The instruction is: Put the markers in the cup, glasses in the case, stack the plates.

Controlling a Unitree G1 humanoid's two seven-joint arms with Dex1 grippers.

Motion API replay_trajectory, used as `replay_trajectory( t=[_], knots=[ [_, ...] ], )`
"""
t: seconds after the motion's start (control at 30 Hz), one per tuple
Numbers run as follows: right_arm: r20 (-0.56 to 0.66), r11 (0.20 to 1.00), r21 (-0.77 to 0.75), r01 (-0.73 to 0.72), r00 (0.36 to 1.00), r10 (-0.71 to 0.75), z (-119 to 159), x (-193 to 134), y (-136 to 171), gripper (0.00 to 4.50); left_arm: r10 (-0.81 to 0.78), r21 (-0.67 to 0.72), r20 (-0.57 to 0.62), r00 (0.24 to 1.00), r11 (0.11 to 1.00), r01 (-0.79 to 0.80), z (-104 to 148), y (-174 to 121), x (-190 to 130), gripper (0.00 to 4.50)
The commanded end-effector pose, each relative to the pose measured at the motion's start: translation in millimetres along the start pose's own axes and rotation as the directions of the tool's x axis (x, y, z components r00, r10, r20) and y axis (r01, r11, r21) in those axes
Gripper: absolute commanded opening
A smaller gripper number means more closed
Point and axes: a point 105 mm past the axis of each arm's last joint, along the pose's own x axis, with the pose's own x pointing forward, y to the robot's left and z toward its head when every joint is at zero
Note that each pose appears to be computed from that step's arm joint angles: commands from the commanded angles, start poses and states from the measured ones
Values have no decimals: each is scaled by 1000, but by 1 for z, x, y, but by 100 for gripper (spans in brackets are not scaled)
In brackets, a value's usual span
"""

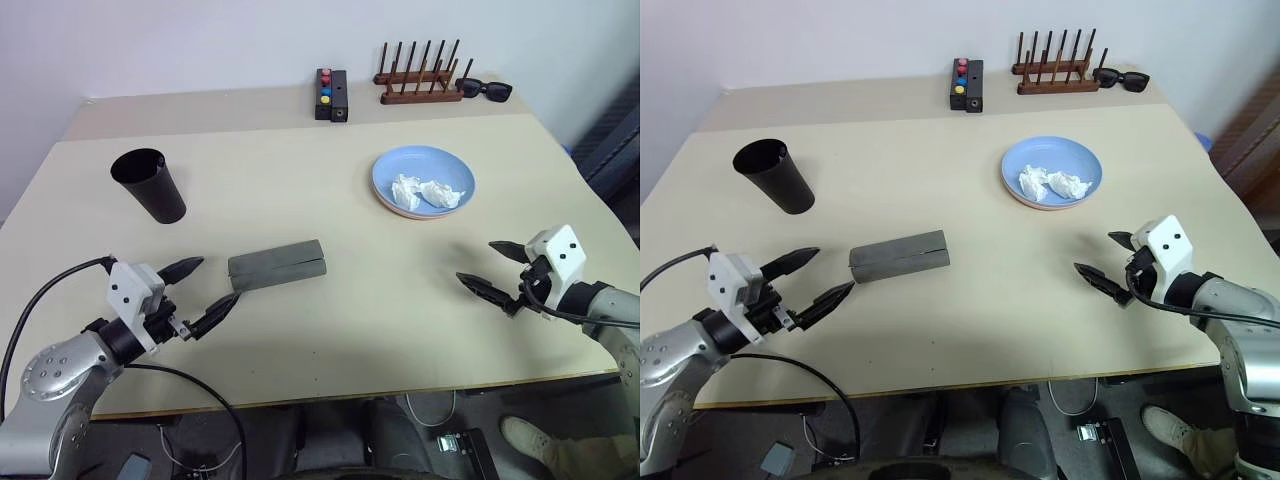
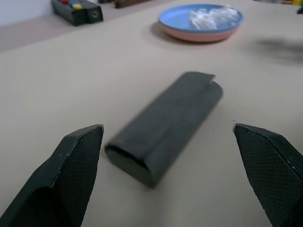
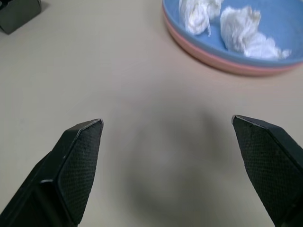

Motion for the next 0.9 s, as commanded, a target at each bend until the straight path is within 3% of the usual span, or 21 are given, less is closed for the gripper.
replay_trajectory(
  t=[0.03, 0.6, 0.9],
  knots=[
    [38, 999, -28, 18, 999, -17, 11, -6, -5, 446, -5, 40, 26, 1000, 999, 4, 8, 0, -3, 450],
    [42, 999, -14, 33, 999, -32, 8, -3, -14, 446, -6, 39, 25, 1000, 999, 5, 8, -7, 10, 450],
    [11, 998, -9, 61, 998, -61, -18, -7, -29, 446, 20, 11, 9, 1000, 1000, -20, -4, -13, 7, 450]
  ],
)
